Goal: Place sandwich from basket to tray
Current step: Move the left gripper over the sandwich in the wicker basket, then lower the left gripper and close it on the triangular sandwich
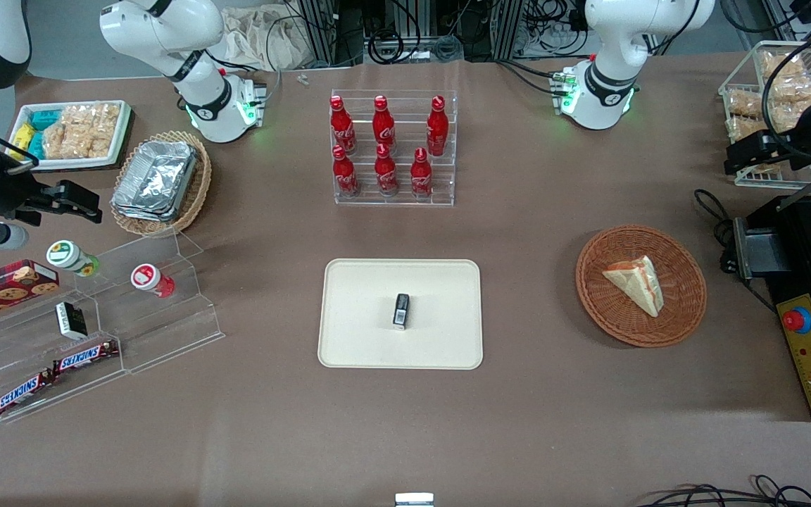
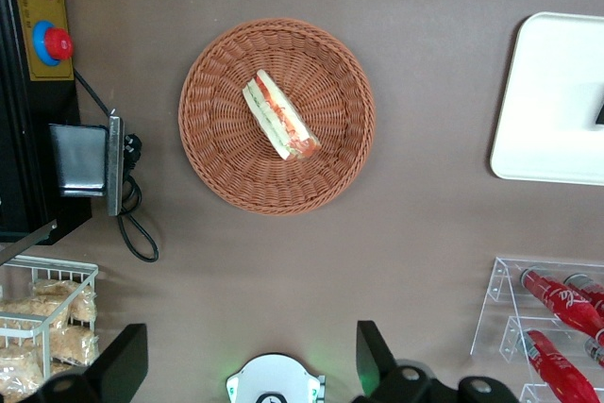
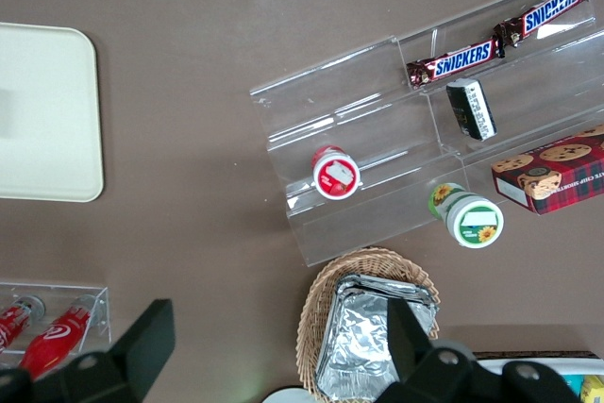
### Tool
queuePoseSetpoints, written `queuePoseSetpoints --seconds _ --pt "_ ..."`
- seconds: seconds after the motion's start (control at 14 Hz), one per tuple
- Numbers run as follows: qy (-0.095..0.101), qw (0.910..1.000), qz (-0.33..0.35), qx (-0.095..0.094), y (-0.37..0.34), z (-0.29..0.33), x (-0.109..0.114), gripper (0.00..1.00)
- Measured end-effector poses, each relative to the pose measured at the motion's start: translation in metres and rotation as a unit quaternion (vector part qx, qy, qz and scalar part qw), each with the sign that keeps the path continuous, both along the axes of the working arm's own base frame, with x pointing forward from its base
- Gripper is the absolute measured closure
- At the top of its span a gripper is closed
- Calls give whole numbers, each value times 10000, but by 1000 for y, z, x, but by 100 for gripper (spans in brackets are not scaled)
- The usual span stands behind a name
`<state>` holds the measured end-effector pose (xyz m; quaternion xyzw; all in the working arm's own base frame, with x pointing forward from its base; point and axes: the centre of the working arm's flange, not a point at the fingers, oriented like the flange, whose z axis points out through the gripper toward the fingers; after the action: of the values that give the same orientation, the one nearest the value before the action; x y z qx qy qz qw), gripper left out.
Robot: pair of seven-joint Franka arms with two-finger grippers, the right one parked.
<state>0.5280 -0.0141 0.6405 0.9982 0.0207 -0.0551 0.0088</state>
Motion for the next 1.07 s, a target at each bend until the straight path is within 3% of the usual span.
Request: queuePoseSetpoints --seconds 0.29,0.43,0.57,0.86,1.07 --pt "47 9999 -26 129 -6 -6 5 0" --pt "155 9991 293 246 -5 -24 14 0" --pt "133 9966 746 316 -5 -59 26 0" --pt "-15 9850 1677 397 -4 -169 28 0" --pt "-250 9691 2423 397 0 -241 15 1"
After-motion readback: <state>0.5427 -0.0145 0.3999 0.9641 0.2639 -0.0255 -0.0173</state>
